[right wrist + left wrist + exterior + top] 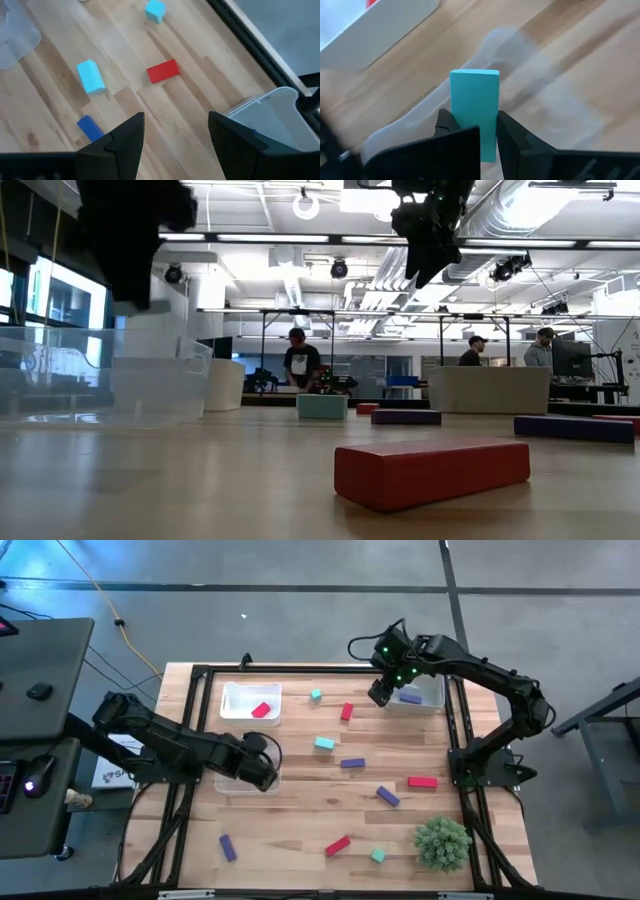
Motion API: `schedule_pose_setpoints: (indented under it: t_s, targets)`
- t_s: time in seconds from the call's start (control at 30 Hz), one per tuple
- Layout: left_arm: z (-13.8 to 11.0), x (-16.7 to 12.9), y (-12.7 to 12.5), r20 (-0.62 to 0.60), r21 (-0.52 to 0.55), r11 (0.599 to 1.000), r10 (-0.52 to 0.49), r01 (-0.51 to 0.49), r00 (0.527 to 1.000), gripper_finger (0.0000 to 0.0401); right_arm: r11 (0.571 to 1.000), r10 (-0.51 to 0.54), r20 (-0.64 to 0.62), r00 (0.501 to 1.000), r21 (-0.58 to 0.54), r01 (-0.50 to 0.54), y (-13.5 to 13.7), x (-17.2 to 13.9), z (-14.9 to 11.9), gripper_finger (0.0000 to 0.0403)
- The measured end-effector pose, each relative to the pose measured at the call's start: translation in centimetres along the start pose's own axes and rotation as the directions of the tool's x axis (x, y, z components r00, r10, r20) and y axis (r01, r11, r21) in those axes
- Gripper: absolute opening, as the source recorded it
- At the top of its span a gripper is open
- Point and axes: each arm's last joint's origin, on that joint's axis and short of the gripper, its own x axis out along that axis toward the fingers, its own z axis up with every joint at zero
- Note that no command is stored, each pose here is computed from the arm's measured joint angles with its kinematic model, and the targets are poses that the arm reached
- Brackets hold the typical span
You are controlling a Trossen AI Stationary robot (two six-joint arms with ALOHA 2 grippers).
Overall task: Sort & place blocks by color
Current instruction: Put the light blue block into the transparent bin
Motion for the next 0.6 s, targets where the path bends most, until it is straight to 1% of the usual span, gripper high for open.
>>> schedule_pose_setpoints:
  t_s: [0.13,0.23,0.4,0.6]
  targets:
    - [0.2,1.1,0.6,-0.082,-0.003,1.0,0.01,-0.01,0.997,0.0,1.0,-0.017,0.011,1.0,0.004,0.017,-1.1,0.0,0.2,0.021]
    - [0.3,1.5,0.6,-0.121,-0.006,1.0,-0.013,0.012,0.993,0.0,0.999,-0.031,0.025,0.999,0.017,0.03,-2.1,-0.1,0.4,0.021]
    - [0.3,2.3,1.2,-0.198,-0.007,1.0,-0.008,0.007,0.98,0.0,0.998,-0.057,0.032,0.998,0.039,0.056,-3.7,-0.2,0.5,0.021]
    - [0.8,2.9,1.7,-0.235,-0.006,1.0,-0.011,0.01,0.972,0.0,0.994,-0.082,0.045,0.996,0.072,0.078,-5.2,-0.4,0.6,0.021]
